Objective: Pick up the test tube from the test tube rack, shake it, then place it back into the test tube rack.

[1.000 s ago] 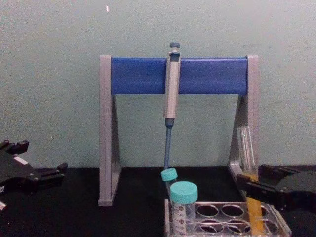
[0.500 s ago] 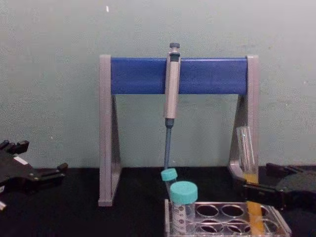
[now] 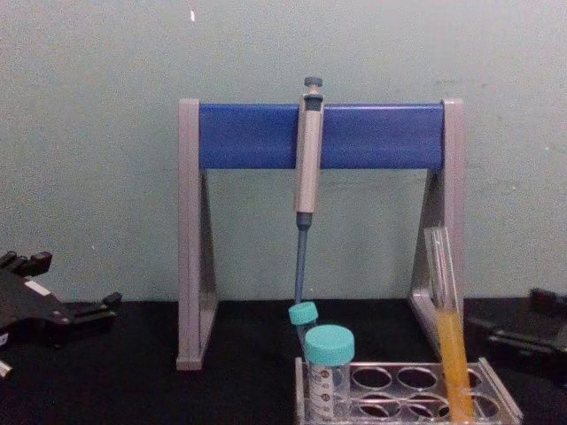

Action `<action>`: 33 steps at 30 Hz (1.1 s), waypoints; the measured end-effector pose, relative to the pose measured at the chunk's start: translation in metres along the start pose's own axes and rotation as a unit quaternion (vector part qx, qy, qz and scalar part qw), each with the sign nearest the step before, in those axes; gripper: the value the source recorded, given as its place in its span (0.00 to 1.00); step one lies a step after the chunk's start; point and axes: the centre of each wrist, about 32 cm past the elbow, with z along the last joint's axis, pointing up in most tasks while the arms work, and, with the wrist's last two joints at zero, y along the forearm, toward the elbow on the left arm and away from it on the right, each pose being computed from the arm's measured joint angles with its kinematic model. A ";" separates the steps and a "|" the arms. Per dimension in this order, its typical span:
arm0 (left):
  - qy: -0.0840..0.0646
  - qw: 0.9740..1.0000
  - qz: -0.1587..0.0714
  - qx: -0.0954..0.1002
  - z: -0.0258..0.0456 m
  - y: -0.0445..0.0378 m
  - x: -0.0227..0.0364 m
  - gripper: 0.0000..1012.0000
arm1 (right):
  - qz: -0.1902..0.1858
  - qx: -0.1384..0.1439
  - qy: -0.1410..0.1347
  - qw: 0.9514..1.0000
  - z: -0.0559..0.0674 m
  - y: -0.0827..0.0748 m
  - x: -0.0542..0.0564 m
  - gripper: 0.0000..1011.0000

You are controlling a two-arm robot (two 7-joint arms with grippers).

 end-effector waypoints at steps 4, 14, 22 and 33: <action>0.000 1.000 0.000 0.000 0.0000 0.0000 0.0000 0.99 | -0.051 0.002 -0.007 0.999 -0.003 -0.011 -0.002 0.99; 0.000 1.000 0.000 0.000 0.0000 0.0000 0.0000 0.99 | -0.137 -0.009 -0.012 0.990 -0.019 -0.010 -0.007 0.99; 0.000 1.000 0.000 0.000 0.0000 0.0000 0.0000 0.99 | -0.148 -0.028 -0.005 0.989 -0.030 -0.002 -0.007 0.99; 0.000 1.000 0.000 0.000 0.0000 0.0000 0.0000 0.99 | -0.152 -0.041 -0.002 0.988 -0.035 0.002 -0.006 0.99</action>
